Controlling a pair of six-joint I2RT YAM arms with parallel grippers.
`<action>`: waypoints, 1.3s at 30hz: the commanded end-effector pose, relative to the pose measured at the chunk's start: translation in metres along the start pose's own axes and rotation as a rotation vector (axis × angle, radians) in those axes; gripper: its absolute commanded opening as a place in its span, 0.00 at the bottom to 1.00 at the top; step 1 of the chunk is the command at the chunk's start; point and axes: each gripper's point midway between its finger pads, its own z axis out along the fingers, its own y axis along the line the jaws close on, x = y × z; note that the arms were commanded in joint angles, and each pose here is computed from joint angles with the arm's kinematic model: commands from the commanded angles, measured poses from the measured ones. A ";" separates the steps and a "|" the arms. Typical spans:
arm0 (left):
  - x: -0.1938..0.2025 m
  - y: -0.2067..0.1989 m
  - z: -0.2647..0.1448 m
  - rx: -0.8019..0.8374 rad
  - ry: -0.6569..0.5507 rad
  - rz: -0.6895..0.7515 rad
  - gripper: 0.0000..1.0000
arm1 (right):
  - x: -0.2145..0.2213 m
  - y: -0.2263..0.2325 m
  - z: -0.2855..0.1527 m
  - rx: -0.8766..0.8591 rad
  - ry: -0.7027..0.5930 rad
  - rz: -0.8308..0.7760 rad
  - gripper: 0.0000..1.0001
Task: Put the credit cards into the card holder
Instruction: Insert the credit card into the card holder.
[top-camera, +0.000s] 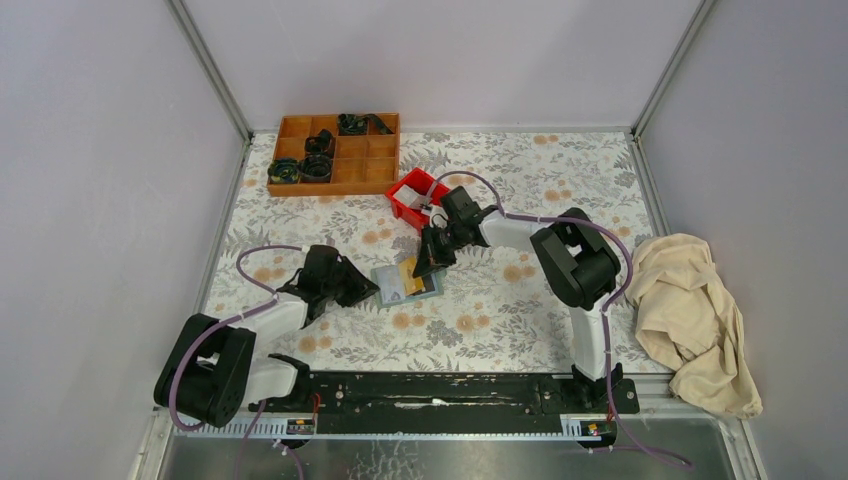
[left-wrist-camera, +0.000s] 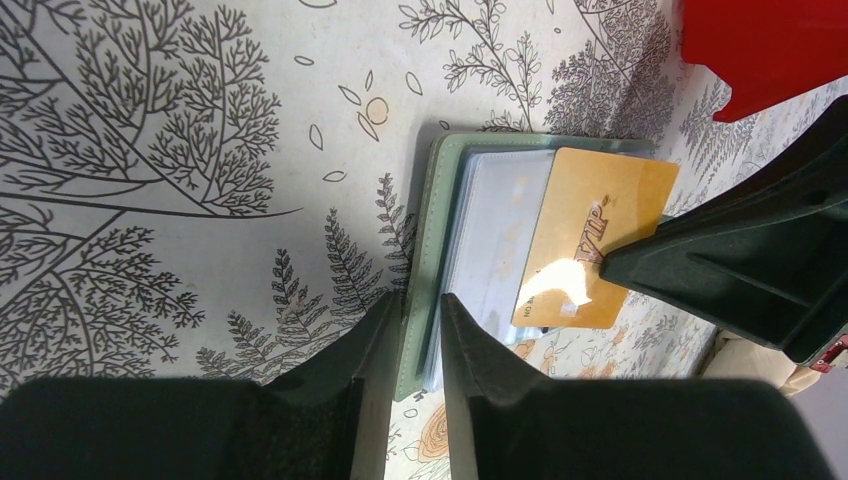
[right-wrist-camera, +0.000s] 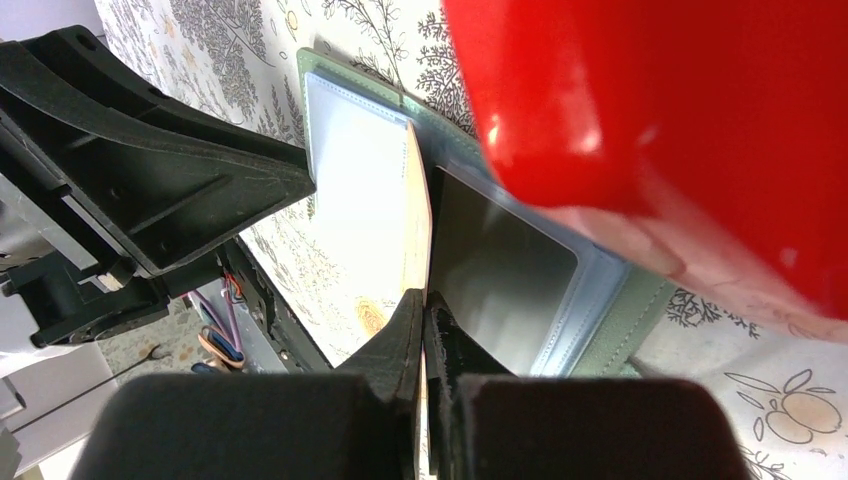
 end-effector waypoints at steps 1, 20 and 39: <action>0.011 0.018 -0.001 -0.051 0.033 0.011 0.29 | 0.000 0.004 -0.007 0.027 -0.032 -0.014 0.00; 0.013 0.019 0.002 -0.053 0.047 0.012 0.27 | 0.014 -0.010 -0.001 0.052 -0.026 0.041 0.00; 0.014 0.020 0.005 -0.060 0.071 0.031 0.25 | 0.019 -0.015 0.013 0.029 0.003 0.090 0.00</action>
